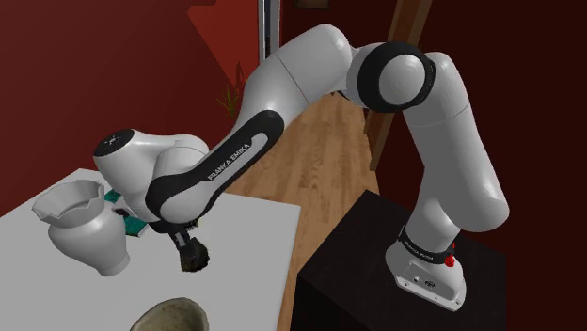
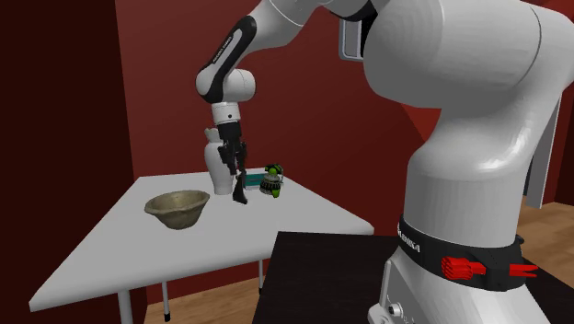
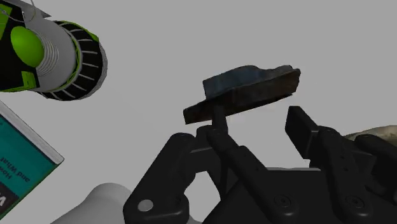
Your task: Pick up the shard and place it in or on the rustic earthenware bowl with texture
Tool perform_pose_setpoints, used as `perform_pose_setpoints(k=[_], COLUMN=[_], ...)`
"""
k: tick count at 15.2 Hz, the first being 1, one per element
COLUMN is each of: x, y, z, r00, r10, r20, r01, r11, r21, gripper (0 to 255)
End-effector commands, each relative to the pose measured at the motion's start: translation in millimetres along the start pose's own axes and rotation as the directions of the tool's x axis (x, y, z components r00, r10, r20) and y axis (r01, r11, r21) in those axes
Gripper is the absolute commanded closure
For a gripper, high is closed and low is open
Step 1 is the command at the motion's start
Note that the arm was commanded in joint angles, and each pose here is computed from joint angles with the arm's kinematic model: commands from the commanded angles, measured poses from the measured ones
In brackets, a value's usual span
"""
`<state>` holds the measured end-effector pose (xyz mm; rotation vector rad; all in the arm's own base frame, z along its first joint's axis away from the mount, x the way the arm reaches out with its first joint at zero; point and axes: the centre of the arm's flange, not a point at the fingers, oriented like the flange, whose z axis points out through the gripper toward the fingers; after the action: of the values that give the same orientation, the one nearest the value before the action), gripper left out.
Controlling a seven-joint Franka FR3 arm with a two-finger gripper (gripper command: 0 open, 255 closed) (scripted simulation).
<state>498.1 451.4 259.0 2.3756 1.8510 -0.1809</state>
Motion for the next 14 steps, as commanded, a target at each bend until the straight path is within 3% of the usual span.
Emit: perform_pose_setpoints(k=[1, 4, 5, 6, 7, 8, 9, 10, 11, 12, 14], x=[-3.7, -3.7, -3.7, -3.9, -1.7, 2.7, 9.3, 17.7, 27.9, 37.0, 37.0], y=[0.7, 0.6, 0.6, -14.5, -29.3, -43.4, -56.5, -68.2, -78.3, -85.0, -82.8], z=[-9.7, -14.1, -14.1, -6.5, 1.4, 9.7, 18.3, 27.2, 36.1, 43.3, 53.7], r00=[1.0, 1.0, 1.0, 0.989, 0.958, 0.905, 0.834, 0.745, 0.64, 0.548, 0.548], r10=[0.0, 0.0, 0.0, 0.145, 0.286, 0.42, 0.545, 0.657, 0.754, 0.819, 0.819], r20=[0.0, 0.0, 0.0, -0.017, -0.038, -0.062, -0.089, -0.117, -0.148, -0.172, -0.172], r01=[0.0, 0.0, 0.0, -0.145, -0.287, -0.424, -0.551, -0.667, -0.768, -0.837, -0.837], r11=[1.0, 1.0, 1.0, 0.989, 0.956, 0.903, 0.83, 0.738, 0.631, 0.536, 0.536], r21=[0.0, 0.0, 0.0, -0.027, -0.051, -0.071, -0.088, -0.1, -0.109, -0.112, -0.112], gripper=[255, 255, 0, 0, 0, 0, 0, 0, 0, 0, 0])
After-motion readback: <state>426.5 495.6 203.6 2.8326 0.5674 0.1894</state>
